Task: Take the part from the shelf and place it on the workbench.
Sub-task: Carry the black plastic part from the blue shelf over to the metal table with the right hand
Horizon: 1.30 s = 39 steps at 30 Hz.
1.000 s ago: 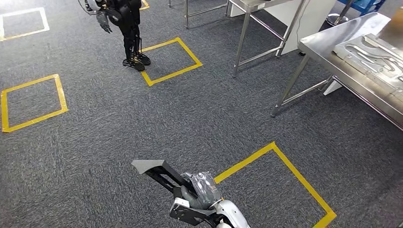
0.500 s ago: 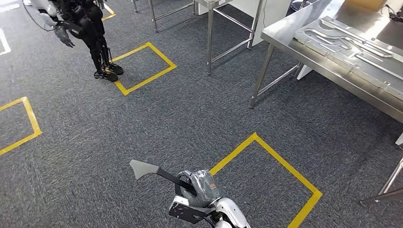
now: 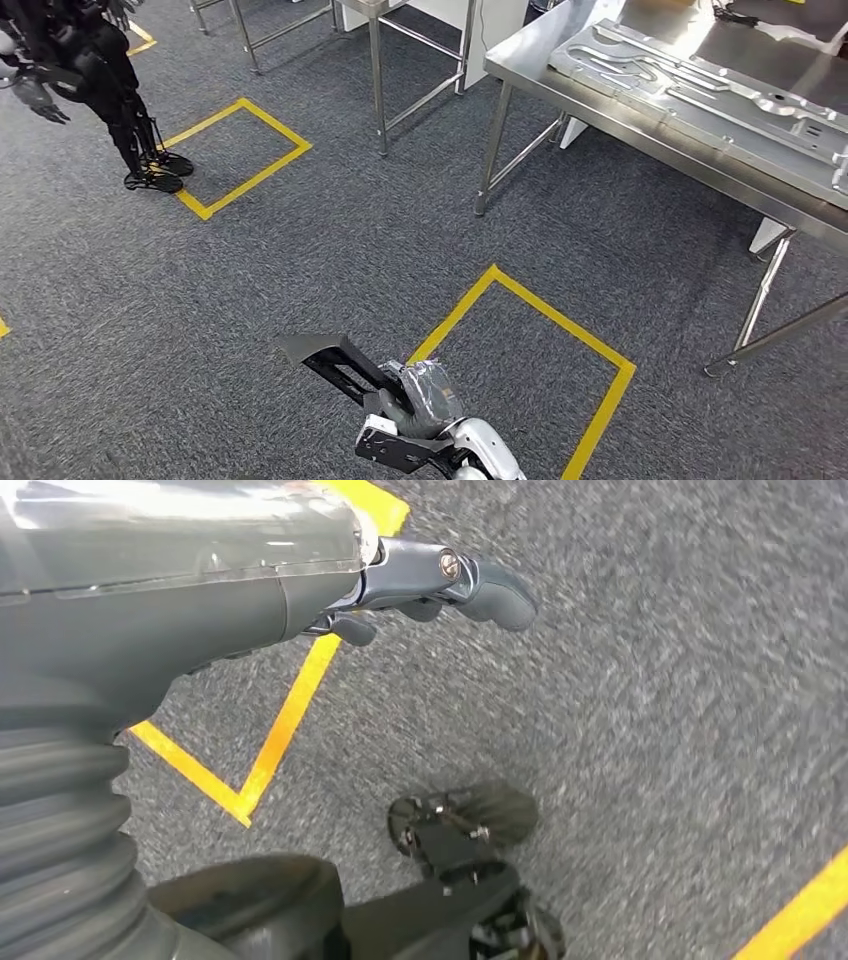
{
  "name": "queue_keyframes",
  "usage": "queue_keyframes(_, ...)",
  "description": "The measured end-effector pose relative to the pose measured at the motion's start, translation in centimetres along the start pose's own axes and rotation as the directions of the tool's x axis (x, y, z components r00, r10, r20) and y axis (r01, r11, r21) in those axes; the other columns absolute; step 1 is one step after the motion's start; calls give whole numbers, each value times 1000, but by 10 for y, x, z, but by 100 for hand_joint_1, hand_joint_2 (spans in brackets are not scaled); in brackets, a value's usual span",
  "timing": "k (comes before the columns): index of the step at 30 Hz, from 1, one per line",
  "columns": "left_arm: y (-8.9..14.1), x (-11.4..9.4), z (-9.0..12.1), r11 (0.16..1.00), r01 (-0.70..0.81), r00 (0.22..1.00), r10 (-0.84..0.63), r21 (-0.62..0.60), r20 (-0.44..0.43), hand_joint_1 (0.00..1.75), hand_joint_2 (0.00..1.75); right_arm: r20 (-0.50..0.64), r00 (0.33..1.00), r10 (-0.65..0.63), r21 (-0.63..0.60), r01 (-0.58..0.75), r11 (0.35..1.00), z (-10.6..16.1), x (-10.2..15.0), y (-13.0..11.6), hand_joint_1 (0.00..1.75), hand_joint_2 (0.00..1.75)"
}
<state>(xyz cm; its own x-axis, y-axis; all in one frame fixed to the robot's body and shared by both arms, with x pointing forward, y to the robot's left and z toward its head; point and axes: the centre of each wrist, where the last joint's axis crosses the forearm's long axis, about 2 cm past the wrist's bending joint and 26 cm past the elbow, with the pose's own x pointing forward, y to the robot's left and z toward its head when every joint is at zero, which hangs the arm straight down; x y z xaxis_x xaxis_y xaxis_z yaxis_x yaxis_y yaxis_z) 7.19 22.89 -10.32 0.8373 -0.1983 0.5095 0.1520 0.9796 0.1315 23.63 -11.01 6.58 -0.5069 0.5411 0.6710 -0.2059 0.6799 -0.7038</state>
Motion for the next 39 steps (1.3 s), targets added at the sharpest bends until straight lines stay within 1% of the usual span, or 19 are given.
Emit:
queue_keyframes(10,0,5,-2,1000,-4,1000,4,-25,-12,0,175,-1,1000,0,-7,0,1000,-1,1,-1,175,175)
queue_keyframes(15,-1,2,-1,1000,-1,1000,1,-30,-24,0,175,-9,1000,-2,-6,2,1000,0,2,0,175,175)
queue_keyframes(26,-1,6,-2,1000,-2,1000,1,-24,-4,0,175,-11,1000,4,1,-4,1000,1,2,0,175,175)
queue_keyframes(30,0,3,-1,1000,5,1000,-5,-19,-6,0,175,-10,1000,6,2,-6,1000,1,2,0,175,175)
queue_keyframes(39,1,8,-3,1000,12,1000,-12,-2,-12,0,175,-1,1000,8,-6,-8,1000,-3,1,-2,175,175)
